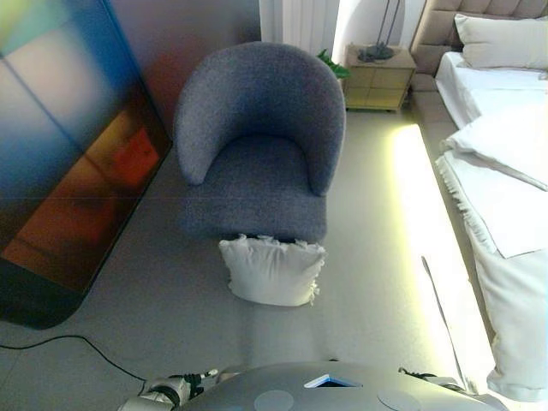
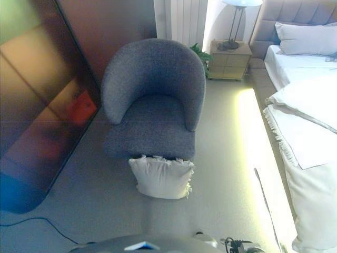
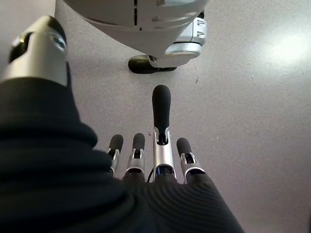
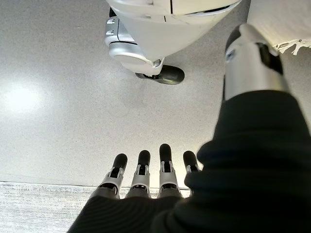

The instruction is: Pick up the cushion and take it to the sofa

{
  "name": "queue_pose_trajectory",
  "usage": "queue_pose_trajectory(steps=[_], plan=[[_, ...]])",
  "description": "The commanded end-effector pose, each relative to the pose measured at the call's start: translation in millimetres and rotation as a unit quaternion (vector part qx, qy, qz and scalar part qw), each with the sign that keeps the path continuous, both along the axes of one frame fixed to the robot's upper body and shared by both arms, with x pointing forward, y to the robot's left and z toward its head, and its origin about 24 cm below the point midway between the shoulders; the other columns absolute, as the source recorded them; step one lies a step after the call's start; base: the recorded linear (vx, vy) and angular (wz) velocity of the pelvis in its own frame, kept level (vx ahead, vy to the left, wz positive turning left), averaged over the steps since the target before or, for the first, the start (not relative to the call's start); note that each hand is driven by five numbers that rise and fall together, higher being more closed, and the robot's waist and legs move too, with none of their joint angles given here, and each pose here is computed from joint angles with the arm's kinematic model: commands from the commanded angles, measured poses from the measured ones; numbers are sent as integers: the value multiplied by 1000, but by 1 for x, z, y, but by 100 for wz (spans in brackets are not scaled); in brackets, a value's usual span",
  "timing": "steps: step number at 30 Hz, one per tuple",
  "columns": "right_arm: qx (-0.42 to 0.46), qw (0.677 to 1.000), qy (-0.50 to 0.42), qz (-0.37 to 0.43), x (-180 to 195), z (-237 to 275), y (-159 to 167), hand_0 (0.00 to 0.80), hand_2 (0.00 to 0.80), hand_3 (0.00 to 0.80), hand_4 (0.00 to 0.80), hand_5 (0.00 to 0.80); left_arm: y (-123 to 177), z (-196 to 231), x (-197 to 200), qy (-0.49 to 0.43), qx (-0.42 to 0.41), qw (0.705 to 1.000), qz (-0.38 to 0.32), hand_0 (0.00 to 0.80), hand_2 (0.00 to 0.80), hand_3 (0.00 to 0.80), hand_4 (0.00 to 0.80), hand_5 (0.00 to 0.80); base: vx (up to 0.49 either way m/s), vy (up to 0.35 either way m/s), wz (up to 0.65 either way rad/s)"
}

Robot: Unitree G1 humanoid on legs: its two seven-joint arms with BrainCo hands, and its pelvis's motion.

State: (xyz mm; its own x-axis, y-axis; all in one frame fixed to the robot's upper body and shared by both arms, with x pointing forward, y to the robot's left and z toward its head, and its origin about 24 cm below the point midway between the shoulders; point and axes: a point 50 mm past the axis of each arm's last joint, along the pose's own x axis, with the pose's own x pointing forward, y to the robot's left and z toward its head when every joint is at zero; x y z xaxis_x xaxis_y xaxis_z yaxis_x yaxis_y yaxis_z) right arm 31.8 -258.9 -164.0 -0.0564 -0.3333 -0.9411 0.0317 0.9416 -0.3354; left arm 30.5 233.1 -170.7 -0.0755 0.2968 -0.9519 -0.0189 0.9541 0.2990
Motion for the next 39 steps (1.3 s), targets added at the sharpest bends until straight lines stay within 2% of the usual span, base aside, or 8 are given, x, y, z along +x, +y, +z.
queue_pose_trajectory(steps=[1, 29, 34, 39], plan=[[8, 1000, 19, 6, 5, -2, 10, 0, 0, 0, 0, 0, 13, 4, 8, 11, 22, 1000, -15, 0, 0, 0, 0, 0, 0, 0, 0], [9, 1000, 26, 9, 4, -2, 12, 0, 0, 0, 0, 0, 14, 4, 7, 18, 26, 999, -19, 0, 0, 0, 0, 0, 8, -9, 0], [10, 1000, 20, 3, 9, -2, 12, 0, 0, 0, 0, 0, 15, 5, 9, 15, 30, 999, -20, 0, 0, 0, 0, 0, 7, -54, 0], [-6, 1000, 8, 10, 22, 1, 5, 0, 0, 0, 0, 0, 13, 5, 21, -20, 32, 999, 7, 0, 0, 0, 0, 0, -68, -101, -9]])
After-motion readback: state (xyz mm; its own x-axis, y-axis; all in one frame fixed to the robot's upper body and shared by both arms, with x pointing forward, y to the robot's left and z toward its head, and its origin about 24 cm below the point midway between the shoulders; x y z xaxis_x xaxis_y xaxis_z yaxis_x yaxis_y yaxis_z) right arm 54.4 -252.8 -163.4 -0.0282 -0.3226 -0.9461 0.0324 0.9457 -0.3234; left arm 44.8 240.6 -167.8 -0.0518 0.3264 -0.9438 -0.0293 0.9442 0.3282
